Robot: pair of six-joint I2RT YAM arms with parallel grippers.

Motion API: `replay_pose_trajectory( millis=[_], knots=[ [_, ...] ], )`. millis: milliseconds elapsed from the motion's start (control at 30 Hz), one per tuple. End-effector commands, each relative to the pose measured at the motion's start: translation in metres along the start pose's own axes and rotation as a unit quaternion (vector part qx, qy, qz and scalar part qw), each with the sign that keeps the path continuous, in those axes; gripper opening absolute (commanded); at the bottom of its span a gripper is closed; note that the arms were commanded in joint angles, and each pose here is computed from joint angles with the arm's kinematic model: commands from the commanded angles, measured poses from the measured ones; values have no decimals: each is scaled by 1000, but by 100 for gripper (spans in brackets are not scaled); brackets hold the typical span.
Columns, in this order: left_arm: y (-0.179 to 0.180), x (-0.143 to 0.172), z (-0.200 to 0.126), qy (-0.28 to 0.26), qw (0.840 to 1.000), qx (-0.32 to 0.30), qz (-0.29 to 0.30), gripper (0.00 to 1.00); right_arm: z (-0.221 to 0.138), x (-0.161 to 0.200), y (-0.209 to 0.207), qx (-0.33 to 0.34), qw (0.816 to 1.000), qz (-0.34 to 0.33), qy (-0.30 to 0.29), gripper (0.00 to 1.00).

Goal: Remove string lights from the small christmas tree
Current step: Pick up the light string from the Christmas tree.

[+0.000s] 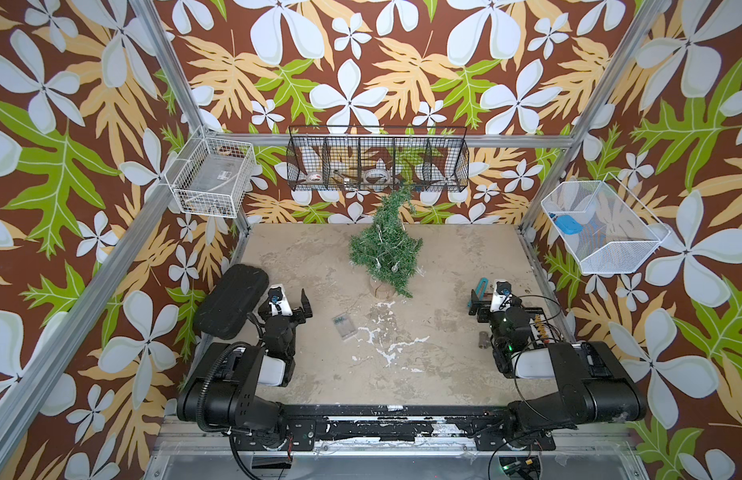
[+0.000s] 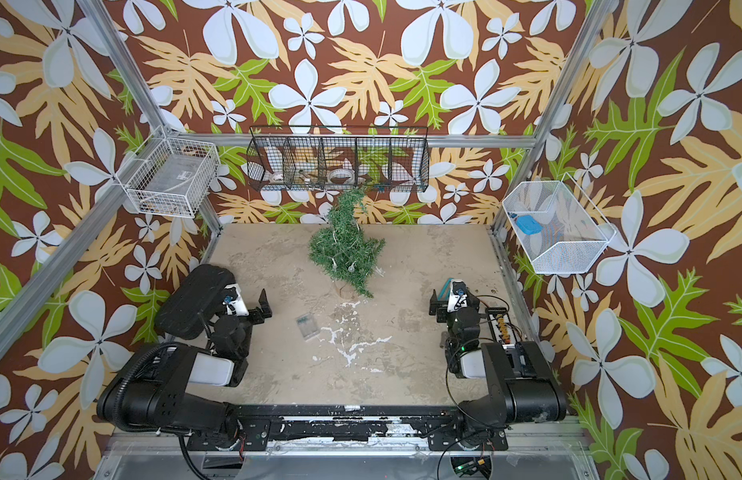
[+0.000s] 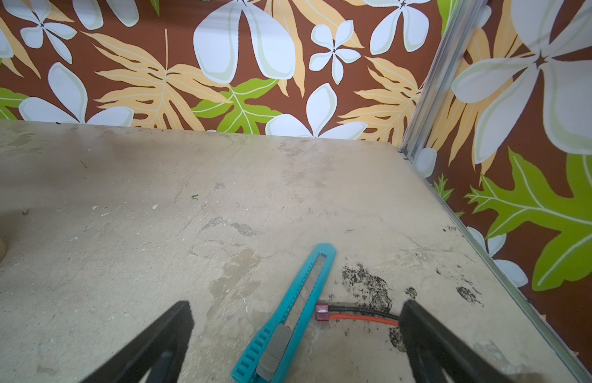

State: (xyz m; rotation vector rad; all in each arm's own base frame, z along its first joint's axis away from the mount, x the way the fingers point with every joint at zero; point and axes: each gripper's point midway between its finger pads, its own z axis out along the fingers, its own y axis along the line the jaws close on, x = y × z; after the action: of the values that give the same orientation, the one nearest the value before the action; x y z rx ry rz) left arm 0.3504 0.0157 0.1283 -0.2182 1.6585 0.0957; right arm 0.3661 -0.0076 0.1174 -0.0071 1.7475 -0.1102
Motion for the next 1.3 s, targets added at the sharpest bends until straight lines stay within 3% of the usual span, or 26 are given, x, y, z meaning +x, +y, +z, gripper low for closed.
replay_pose_trajectory(
  millis=[0, 400, 500, 600, 633, 667, 733, 800, 867, 900, 967, 1100, 1267],
  knots=[
    [1, -8, 1, -15, 1000, 5, -11, 100, 1, -6, 1, -1, 1000, -1, -10, 100],
    [-7, -11, -3, -21, 999, 41, -10, 100, -3, -12, 0, 4, 1000, -2, -20, 100],
    [-16, -20, -11, -29, 997, 69, 2, 100, -6, -28, -14, 49, 999, 10, -12, 100],
    [-45, -34, -16, -17, 988, 148, 30, 100, -10, -65, -28, 82, 995, 56, -18, 100],
    [-52, -42, -16, -2, 986, 165, 16, 100, -11, -80, -27, 75, 994, 80, -19, 100],
    [-51, -58, -14, 1, 987, 158, -39, 100, -14, -98, -27, 71, 991, 111, -22, 100],
    [-49, -76, -12, 16, 982, 144, -124, 100, -17, -110, -35, 96, 976, 192, 20, 100],
    [-52, -82, -14, 37, 972, 145, -181, 100, -32, -97, -63, 202, 932, 291, 80, 100],
    [-59, -77, -19, 65, 956, 161, -238, 100, -44, -75, -75, 252, 902, 324, 136, 100],
    [-67, -74, -23, 72, 948, 183, -250, 100, -39, -73, -72, 228, 907, 321, 148, 100],
    [-86, -66, -30, 101, 929, 234, -267, 100, -27, -80, -43, 126, 934, 285, 173, 100],
    [-126, -58, -50, 129, 912, 301, -247, 100, -31, -98, 10, -4, 957, 253, 139, 100],
    [-138, -59, -58, 116, 918, 315, -209, 100, -47, -94, 94, -176, 944, 256, 107, 94]
  ],
)
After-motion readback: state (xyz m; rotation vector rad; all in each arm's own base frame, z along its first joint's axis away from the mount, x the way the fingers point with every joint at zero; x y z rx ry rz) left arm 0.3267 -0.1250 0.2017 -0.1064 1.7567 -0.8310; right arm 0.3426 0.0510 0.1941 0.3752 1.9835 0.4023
